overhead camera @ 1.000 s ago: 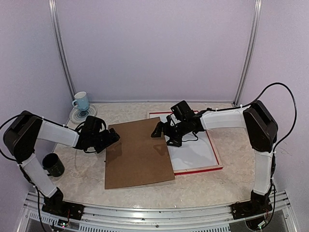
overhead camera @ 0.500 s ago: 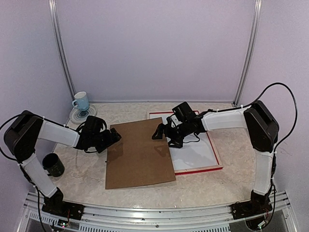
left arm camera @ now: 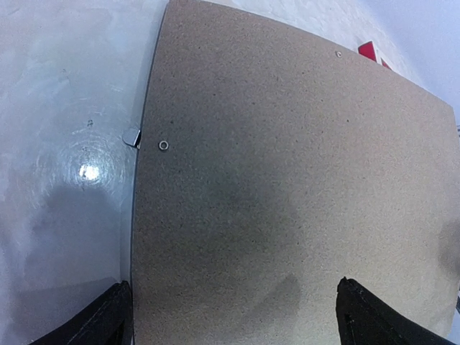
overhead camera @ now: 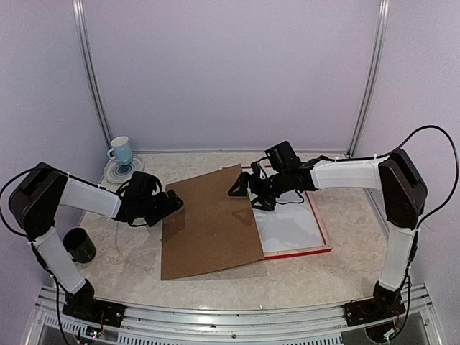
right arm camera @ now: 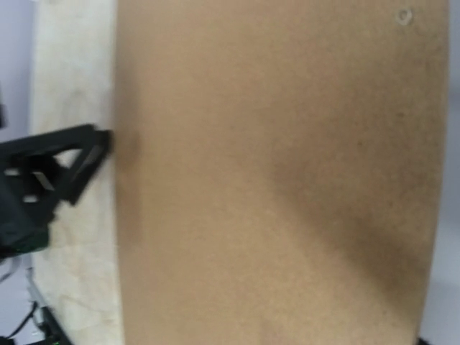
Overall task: Put the photo into the frame
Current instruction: Turn over the backboard.
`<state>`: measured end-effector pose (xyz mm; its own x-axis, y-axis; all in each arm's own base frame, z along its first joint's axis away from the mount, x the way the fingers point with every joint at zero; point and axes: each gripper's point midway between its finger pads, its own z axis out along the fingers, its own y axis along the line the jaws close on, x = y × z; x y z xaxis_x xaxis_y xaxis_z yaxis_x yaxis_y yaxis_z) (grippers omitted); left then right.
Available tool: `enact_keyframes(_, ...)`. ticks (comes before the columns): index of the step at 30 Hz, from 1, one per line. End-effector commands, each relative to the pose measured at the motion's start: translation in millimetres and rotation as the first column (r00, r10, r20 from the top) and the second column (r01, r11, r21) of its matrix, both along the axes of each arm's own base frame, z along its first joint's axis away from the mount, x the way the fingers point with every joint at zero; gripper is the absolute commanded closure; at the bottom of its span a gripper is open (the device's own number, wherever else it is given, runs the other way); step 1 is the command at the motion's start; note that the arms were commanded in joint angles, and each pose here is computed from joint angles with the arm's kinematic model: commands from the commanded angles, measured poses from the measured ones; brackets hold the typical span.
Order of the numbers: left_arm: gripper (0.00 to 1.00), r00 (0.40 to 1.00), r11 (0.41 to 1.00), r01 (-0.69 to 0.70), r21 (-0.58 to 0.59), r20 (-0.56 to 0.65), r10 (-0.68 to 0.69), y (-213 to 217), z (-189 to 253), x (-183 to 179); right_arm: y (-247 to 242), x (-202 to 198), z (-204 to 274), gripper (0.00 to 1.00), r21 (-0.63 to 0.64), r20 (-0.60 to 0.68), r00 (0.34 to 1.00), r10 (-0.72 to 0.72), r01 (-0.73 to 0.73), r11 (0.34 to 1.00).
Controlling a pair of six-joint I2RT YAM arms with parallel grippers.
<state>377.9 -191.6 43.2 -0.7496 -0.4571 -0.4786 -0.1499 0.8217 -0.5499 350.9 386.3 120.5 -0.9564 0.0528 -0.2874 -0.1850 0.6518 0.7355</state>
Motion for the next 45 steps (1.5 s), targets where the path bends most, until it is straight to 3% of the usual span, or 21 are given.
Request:
enact_keyframes(1, 0.04, 0.997, 0.993, 0.082, -0.089, 0.009, -0.081, -31.9, 9.8, -3.4, 22.5, -8.4, 63.4, 0.01, 0.179, 0.115, 0.989, 0.098, -0.118, 0.977)
enact_keyframes(21, 0.04, 0.977, 0.957, 0.166, -0.239, 0.171, -0.127, -66.1, 61.0, -7.1, 35.0, -30.4, 147.6, 0.01, 0.384, 0.221, 0.960, 0.172, -0.248, 0.890)
enact_keyframes(32, 0.04, 0.983, 0.954, 0.161, -0.251, 0.124, -0.133, -73.5, 41.8, -10.1, 51.1, -41.7, 187.8, 0.01, 0.428, 0.274, 0.939, 0.207, -0.311, 0.849)
enact_keyframes(45, 0.05, 0.987, 0.955, 0.149, -0.258, 0.094, -0.129, -74.4, 29.1, -12.6, 75.8, -46.2, 195.3, 0.01, 0.431, 0.293, 0.926, 0.237, -0.349, 0.832)
